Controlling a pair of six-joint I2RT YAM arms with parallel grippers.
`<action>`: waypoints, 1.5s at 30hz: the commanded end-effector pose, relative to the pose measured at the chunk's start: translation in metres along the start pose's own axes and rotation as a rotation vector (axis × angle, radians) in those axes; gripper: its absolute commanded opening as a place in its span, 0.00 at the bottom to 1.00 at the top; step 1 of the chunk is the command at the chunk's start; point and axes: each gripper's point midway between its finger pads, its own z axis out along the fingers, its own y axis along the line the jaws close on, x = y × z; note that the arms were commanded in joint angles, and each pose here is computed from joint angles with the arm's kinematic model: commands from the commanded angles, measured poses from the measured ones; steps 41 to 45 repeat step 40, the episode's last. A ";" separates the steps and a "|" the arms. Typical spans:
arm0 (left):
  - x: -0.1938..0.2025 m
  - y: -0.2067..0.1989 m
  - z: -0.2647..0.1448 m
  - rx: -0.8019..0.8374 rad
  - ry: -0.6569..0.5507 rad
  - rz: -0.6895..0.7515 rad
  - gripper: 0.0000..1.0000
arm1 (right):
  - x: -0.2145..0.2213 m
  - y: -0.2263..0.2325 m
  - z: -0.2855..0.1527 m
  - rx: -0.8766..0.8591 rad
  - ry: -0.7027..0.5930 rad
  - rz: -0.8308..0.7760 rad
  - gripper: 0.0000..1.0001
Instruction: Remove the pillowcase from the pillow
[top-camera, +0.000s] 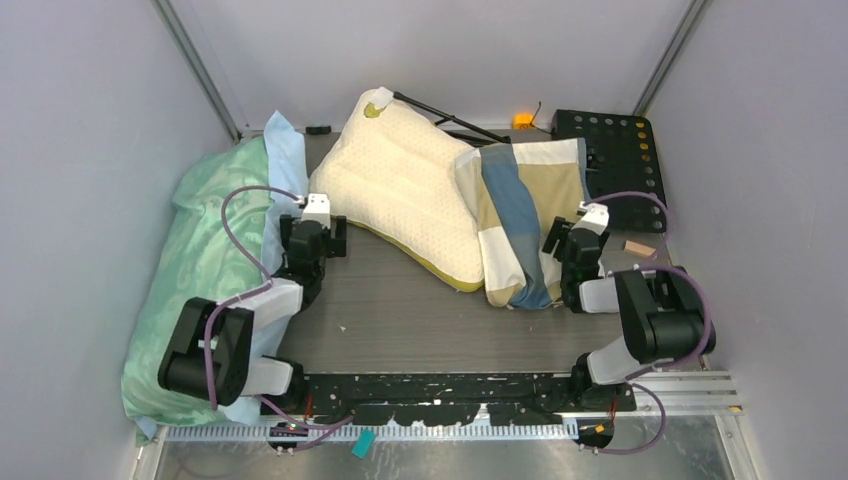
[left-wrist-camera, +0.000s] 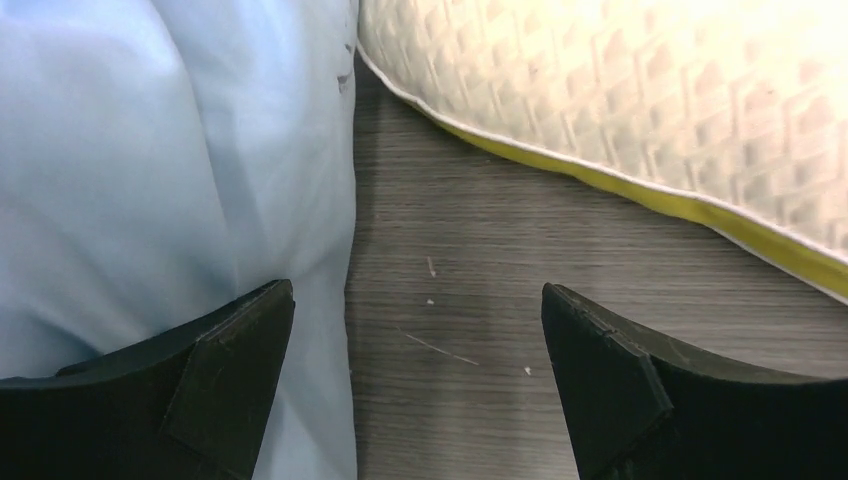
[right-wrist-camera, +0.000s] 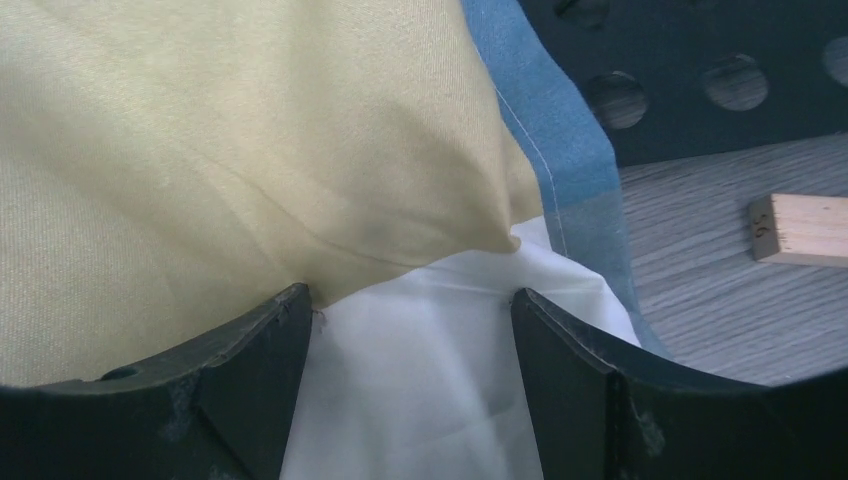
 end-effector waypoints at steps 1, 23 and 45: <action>-0.019 0.013 0.014 -0.040 -0.203 0.025 0.97 | -0.035 -0.010 0.014 0.068 -0.186 0.053 0.79; 0.006 0.016 0.033 0.035 -0.180 -0.041 1.00 | -0.033 -0.018 0.017 0.088 -0.159 0.077 0.94; 0.007 0.015 0.034 0.046 -0.168 -0.043 1.00 | -0.033 -0.018 0.017 0.087 -0.160 0.077 0.95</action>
